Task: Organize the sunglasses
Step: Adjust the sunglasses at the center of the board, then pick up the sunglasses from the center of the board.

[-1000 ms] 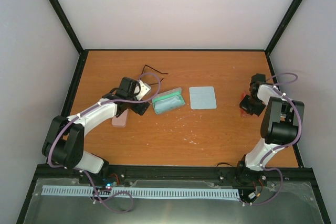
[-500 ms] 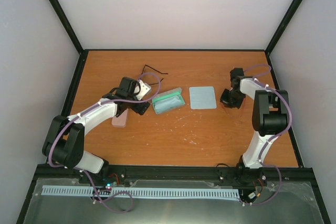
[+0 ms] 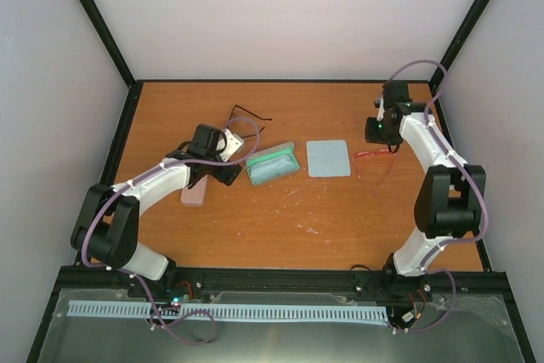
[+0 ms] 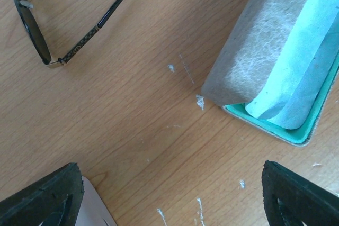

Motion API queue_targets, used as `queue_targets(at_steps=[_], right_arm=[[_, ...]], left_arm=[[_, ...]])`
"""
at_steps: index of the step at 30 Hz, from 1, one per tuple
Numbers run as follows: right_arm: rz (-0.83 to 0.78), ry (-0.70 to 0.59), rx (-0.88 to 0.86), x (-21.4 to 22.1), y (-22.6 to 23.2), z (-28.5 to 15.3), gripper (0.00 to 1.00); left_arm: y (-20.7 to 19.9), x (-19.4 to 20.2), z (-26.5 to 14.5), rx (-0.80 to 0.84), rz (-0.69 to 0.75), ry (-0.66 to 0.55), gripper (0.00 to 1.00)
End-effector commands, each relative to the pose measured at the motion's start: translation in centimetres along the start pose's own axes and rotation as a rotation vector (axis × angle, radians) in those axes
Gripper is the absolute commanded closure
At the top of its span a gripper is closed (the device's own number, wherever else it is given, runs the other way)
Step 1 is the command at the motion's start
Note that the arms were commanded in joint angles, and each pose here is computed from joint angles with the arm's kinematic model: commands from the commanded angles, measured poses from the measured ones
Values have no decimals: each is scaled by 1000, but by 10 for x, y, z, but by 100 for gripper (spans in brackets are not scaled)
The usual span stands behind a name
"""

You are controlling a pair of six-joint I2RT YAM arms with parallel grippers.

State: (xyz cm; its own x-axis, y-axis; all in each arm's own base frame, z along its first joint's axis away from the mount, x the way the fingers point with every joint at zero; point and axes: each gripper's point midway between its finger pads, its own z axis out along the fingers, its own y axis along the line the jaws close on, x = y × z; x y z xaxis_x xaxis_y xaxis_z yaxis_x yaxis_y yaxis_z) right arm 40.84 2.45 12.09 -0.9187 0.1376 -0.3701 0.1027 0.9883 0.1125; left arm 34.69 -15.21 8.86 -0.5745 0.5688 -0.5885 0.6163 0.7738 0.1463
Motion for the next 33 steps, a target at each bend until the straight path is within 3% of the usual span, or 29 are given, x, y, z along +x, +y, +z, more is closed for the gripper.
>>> queue_targets(at_steps=[1,7,12,14,18,33], right_arm=[[-335,-109,50,-12,-7,-15,57],[-591,-121,-34,5,-7,-3,53],[-1032,-242,-85,28,6,-8,49],[-1043,-273,-65,21,-5,-9,52],[-1123,-165,-92,33,-16,3,48],[-1272,-85,-73,22,-31,42,46]], left_arm=[[17,-16,-2,-16,13,-43,9],[38,-13,0,-33,19,-36,9],[49,-14,1,-45,35,-37,9],[50,-13,2,-45,37,-37,9],[49,-11,6,-34,17,-26,9],[50,-5,13,-32,-18,15,9]])
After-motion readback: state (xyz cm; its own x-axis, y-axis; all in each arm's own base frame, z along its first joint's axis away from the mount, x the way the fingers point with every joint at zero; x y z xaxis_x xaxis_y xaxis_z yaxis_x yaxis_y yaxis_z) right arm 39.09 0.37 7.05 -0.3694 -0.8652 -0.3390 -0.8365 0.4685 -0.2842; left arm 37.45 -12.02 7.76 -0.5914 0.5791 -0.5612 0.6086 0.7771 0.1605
